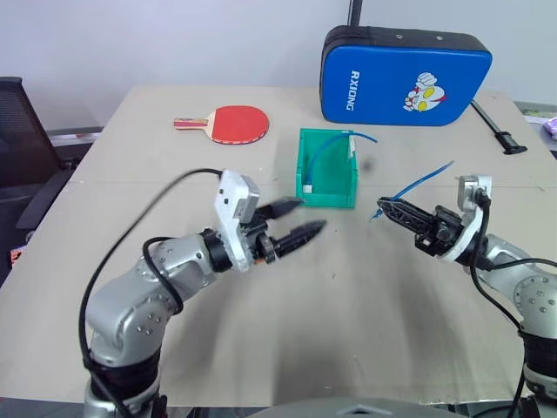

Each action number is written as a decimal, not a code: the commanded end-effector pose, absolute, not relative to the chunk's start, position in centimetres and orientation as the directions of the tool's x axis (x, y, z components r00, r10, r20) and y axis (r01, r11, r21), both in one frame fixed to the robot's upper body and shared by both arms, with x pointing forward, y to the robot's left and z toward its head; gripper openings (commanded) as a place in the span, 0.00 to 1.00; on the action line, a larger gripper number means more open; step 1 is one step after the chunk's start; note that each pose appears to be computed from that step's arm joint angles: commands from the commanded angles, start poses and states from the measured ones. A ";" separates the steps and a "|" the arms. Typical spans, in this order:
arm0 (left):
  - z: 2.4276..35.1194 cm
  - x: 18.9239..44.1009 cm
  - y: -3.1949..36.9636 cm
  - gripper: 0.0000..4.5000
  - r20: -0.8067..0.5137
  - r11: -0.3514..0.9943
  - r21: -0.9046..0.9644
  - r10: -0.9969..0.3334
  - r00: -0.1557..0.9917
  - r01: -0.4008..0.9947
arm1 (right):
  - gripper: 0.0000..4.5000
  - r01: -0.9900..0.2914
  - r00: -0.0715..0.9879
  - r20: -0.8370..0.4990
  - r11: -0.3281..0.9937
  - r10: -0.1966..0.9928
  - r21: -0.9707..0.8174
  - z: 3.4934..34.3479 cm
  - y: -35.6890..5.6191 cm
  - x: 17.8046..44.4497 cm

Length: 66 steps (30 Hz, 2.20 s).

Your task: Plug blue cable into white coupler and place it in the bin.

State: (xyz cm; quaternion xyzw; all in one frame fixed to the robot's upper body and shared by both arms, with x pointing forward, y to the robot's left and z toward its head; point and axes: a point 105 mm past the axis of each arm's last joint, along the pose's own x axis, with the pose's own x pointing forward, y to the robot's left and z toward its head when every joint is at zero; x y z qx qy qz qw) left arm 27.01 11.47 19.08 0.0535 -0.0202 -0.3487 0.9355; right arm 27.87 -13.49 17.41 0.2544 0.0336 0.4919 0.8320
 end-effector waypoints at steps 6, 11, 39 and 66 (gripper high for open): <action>12.9 23.0 19.3 0.77 0.045 0.983 0.176 0.053 0.998 -0.061 | 0.00 -0.870 0.446 0.182 0.378 0.876 0.316 18.2 -12.3 28.8; 9.7 23.0 21.1 0.77 -0.020 0.981 0.144 0.137 0.990 -0.133 | 0.00 -0.913 0.375 0.211 0.320 0.903 0.251 19.8 -10.3 27.7; 11.0 29.9 17.1 0.08 0.103 0.971 0.198 -0.160 0.982 0.137 | 0.00 -0.901 0.412 0.226 0.432 0.883 -0.045 21.4 -5.2 27.1; 18.6 32.0 7.8 0.08 0.277 0.869 0.361 -0.447 0.851 0.339 | 0.00 -0.689 0.485 0.265 0.551 0.833 -0.472 21.8 0.1 31.3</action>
